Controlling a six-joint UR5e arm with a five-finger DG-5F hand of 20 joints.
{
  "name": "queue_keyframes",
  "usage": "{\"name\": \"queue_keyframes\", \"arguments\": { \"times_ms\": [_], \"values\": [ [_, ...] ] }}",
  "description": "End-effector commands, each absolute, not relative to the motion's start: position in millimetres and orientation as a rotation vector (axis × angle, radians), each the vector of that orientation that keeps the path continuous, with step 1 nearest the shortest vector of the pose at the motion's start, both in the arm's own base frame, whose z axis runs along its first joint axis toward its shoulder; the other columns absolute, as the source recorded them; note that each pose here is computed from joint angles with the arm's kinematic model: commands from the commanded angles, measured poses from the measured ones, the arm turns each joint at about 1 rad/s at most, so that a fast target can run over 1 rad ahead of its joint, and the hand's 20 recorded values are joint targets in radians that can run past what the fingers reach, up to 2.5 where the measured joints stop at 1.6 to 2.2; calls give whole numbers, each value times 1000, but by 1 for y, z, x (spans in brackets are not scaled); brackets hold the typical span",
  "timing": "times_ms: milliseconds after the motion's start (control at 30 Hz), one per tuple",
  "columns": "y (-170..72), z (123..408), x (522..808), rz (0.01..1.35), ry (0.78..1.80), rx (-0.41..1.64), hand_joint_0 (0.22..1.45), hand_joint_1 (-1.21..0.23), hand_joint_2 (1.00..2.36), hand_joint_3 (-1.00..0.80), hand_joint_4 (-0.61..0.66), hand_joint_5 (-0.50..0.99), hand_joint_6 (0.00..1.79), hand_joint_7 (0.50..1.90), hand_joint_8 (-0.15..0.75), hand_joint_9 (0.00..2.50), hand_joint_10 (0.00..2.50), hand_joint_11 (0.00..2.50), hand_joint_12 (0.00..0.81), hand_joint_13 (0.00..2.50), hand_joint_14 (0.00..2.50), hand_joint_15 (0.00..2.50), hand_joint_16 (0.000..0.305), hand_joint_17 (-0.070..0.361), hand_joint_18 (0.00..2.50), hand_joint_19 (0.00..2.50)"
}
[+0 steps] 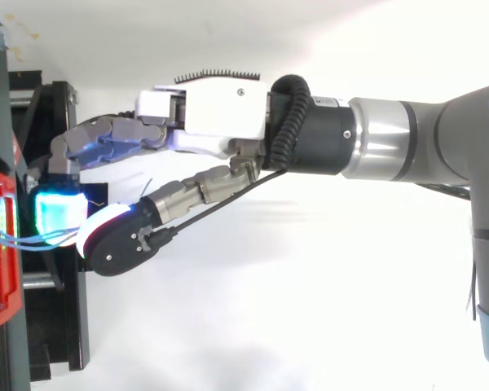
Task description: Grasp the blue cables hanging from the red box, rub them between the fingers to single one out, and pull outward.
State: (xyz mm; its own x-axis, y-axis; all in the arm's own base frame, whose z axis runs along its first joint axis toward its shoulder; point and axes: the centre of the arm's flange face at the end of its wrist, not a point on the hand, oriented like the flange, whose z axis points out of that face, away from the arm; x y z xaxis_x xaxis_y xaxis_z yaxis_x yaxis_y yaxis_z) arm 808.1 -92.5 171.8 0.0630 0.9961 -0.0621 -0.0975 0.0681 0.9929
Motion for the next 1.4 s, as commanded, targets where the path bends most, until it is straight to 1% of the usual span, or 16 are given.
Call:
{"name": "queue_keyframes", "arguments": {
  "times_ms": [0,100,167,233,300,367,433,567,633,733,767,867,1033,1200,1300,1367],
  "values": [
    [-95,178,802,1159,1124,1118,597,-642,1008,-399,305,-105,501,1209,284,401,0,0,381,275,2,74,53,120,298,188],
    [-95,186,802,1157,1120,1111,603,-661,1009,-386,277,-104,522,1220,283,403,0,0,381,277,3,73,53,119,308,186],
    [-95,188,802,1157,1120,1107,608,-670,1010,-376,264,-114,571,1159,284,403,0,0,381,283,2,70,53,119,311,185],
    [-94,193,801,1148,1119,1095,613,-681,1011,-358,253,-130,647,1051,284,405,0,0,382,289,3,73,53,118,318,190],
    [-95,193,801,1142,1121,1092,618,-691,1011,-342,254,-139,694,985,285,408,0,0,382,299,3,85,52,118,328,188],
    [-93,193,802,1141,1123,1089,620,-697,1012,-328,241,-147,720,954,286,409,0,0,382,299,3,81,52,117,330,190],
    [-93,193,802,1141,1123,1089,624,-708,1013,-304,233,-160,770,886,286,409,0,0,382,301,2,84,52,116,342,197],
    [-96,203,801,1144,1115,1084,623,-721,1018,-216,212,-181,838,852,292,412,0,0,383,310,3,87,52,116,355,193],
    [-96,210,798,1141,1120,1088,622,-725,1019,-181,207,-185,856,847,294,416,0,0,385,316,3,93,51,116,367,200],
    [-96,215,795,1129,1137,1103,625,-727,1018,-181,217,-187,863,836,301,433,0,0,388,335,3,110,51,115,423,215],
    [-95,217,791,1116,1160,1120,625,-729,1018,-185,227,-187,864,832,301,435,0,0,389,352,4,120,51,115,427,221],
    [-93,216,788,1105,1190,1141,612,-737,1015,-266,241,-185,869,826,307,467,0,0,390,359,4,120,51,114,445,223],
    [-89,215,788,1104,1198,1146,574,-701,1006,-422,251,-176,858,822,317,493,0,0,393,369,4,130,51,116,454,240],
    [-84,213,787,1127,1199,1174,537,-671,1000,-500,254,-169,844,841,327,514,0,0,403,388,5,135,53,119,474,239],
    [-80,214,787,1158,1189,1192,529,-708,1000,-500,253,-165,842,864,332,541,0,6,409,408,5,141,53,120,484,236],
    [-78,214,787,1169,1185,1205,557,-767,1000,-500,244,-166,856,899,329,563,0,39,407,435,5,150,52,116,503,254]
  ]
}}
